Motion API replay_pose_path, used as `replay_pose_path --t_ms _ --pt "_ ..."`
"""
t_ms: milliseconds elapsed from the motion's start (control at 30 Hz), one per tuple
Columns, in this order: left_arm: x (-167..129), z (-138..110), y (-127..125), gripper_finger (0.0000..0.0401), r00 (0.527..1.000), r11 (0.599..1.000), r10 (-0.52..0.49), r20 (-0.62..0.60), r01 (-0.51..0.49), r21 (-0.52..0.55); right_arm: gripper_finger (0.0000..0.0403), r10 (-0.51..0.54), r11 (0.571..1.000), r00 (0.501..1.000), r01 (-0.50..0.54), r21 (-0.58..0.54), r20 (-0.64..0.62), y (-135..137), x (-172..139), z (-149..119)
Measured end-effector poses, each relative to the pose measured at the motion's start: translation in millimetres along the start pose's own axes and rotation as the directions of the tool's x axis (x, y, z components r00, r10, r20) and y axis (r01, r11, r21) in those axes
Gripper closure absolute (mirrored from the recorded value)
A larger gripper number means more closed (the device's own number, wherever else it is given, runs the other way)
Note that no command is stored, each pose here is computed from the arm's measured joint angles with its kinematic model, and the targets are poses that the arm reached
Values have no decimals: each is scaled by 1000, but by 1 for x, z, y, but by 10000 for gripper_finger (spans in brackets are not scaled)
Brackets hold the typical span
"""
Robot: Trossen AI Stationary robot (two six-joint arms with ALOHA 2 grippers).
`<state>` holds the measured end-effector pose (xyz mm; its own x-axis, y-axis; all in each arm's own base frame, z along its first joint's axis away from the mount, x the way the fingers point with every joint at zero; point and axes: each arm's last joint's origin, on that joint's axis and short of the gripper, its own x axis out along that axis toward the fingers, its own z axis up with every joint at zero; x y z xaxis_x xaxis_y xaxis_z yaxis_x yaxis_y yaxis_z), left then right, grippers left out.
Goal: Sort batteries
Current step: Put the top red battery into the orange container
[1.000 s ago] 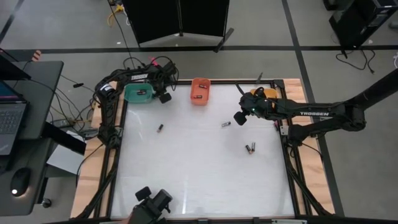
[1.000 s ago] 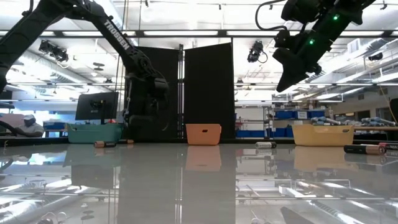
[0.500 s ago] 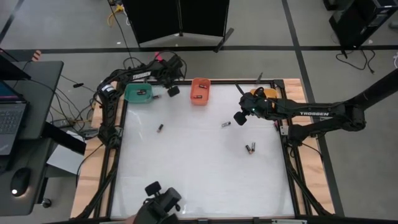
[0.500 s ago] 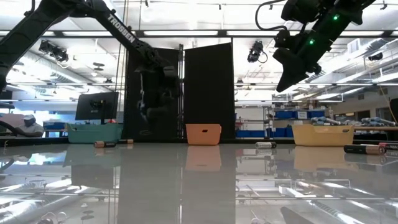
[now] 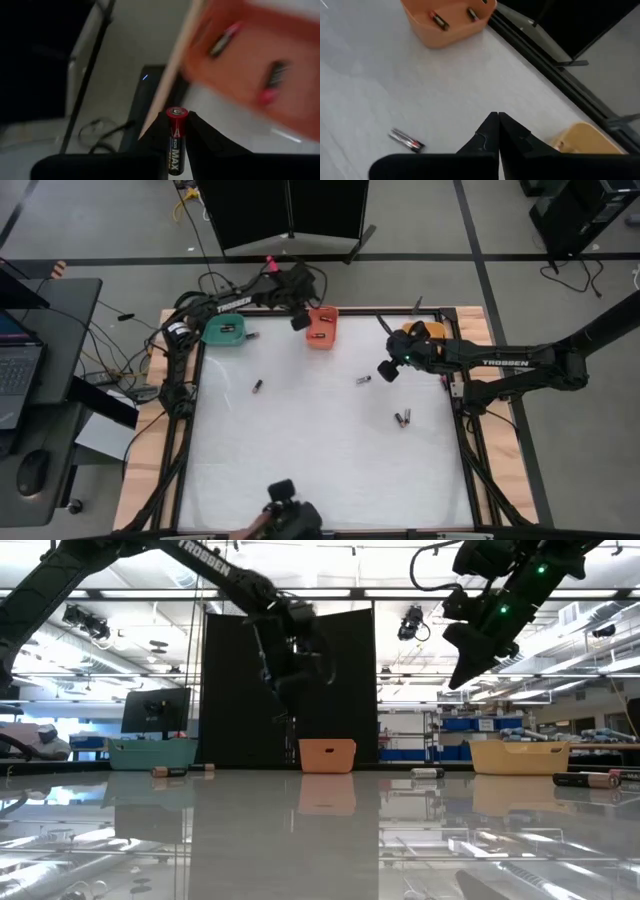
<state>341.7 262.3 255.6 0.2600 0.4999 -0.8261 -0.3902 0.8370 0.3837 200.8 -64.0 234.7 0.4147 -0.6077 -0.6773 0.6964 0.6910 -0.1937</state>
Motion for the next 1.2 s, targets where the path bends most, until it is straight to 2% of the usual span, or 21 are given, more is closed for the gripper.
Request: replay_pose_path --t_ms 200,333,500,633,733,1067,1200 --pt "-14 17 -28 357 982 983 -160 99 150 107 397 8 998 1000 -9 -61 -16 4 -3 -4" --pt "-19 21 -43 357 964 959 -237 122 213 186 397 33 996 999 -34 -84 -7 11 -6 -5" --pt "-23 24 -59 357 926 917 -349 145 305 258 397 147 986 988 -141 -93 56 22 2 -18" --pt "-23 26 -64 357 917 908 -367 155 316 276 397 277 959 955 -268 -89 111 30 15 -35" --pt "-18 25 -67 357 908 897 -393 146 344 278 397 326 945 934 -319 -75 146 31 21 -47" --pt "28 22 -80 357 921 891 -381 76 345 296 397 346 938 924 -343 -46 166 31 28 -64" --pt "35 20 -79 357 922 891 -382 63 349 291 397 347 938 922 -344 -46 171 31 28 -63"
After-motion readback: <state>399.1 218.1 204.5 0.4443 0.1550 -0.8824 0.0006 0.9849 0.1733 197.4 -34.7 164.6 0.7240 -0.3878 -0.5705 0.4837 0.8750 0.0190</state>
